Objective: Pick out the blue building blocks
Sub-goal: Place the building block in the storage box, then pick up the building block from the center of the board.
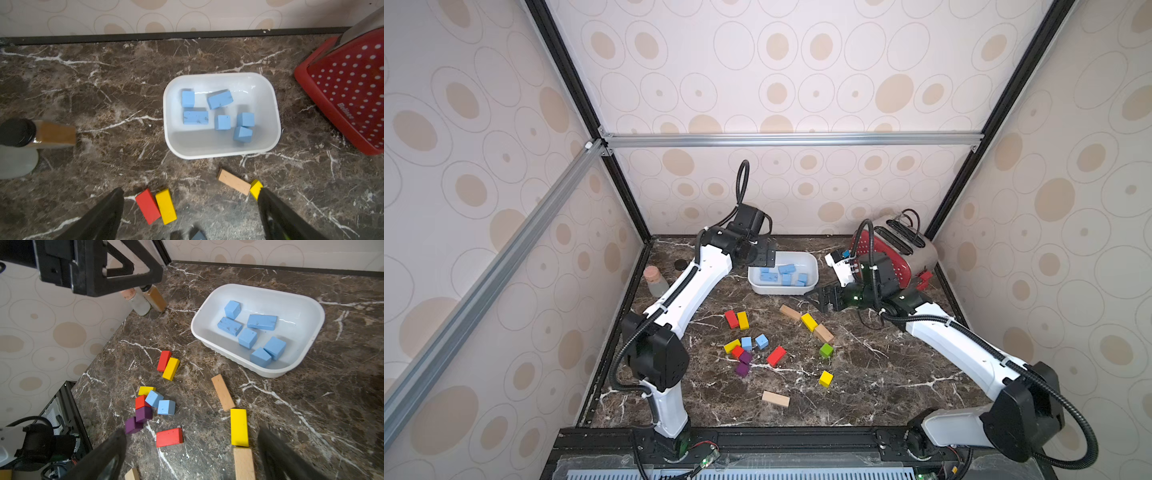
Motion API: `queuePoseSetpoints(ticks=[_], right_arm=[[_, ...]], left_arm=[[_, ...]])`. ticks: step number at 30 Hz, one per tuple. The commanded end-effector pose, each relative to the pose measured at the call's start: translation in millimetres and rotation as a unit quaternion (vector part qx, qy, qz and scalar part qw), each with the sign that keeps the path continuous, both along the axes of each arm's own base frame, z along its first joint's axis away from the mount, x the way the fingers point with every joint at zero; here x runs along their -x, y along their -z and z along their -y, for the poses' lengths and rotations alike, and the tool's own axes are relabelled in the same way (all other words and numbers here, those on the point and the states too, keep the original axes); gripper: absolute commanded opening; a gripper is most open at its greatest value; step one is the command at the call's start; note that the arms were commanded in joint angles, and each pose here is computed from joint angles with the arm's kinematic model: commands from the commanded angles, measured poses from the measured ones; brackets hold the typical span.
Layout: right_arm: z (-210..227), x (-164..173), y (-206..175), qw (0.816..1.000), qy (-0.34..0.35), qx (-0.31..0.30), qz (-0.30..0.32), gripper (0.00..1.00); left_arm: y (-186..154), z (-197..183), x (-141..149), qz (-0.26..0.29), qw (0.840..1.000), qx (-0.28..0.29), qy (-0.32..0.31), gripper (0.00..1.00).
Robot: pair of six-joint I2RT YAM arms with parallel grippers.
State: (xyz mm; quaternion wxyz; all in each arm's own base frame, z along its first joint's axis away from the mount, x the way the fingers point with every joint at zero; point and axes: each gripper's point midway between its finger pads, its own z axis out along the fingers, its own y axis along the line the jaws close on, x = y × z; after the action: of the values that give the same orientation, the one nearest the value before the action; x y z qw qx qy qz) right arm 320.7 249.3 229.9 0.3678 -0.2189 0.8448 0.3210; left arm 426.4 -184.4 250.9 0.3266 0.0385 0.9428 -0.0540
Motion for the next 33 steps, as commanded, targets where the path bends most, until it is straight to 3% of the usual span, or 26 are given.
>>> queuePoseSetpoints(ticks=[1, 8, 21, 33], right_arm=[[-7, 13, -3, 1.000, -0.011, 0.001, 0.028, 1.00], [-10, 30, 1, 0.999, -0.005, -0.005, 0.044, 1.00], [-9, 52, 24, 0.998, 0.004, 0.005, 0.067, 1.00], [-7, 63, 41, 0.994, 0.013, 0.000, 0.107, 1.00]], left_arm=[[-12, -15, 23, 0.011, 1.000, -0.010, -0.009, 0.99], [-9, -37, 67, 0.010, 1.000, -0.018, -0.003, 0.99], [39, -54, 135, -0.048, 0.998, -0.013, 0.026, 0.99], [77, -57, 168, -0.082, 0.997, 0.009, 0.007, 0.99]])
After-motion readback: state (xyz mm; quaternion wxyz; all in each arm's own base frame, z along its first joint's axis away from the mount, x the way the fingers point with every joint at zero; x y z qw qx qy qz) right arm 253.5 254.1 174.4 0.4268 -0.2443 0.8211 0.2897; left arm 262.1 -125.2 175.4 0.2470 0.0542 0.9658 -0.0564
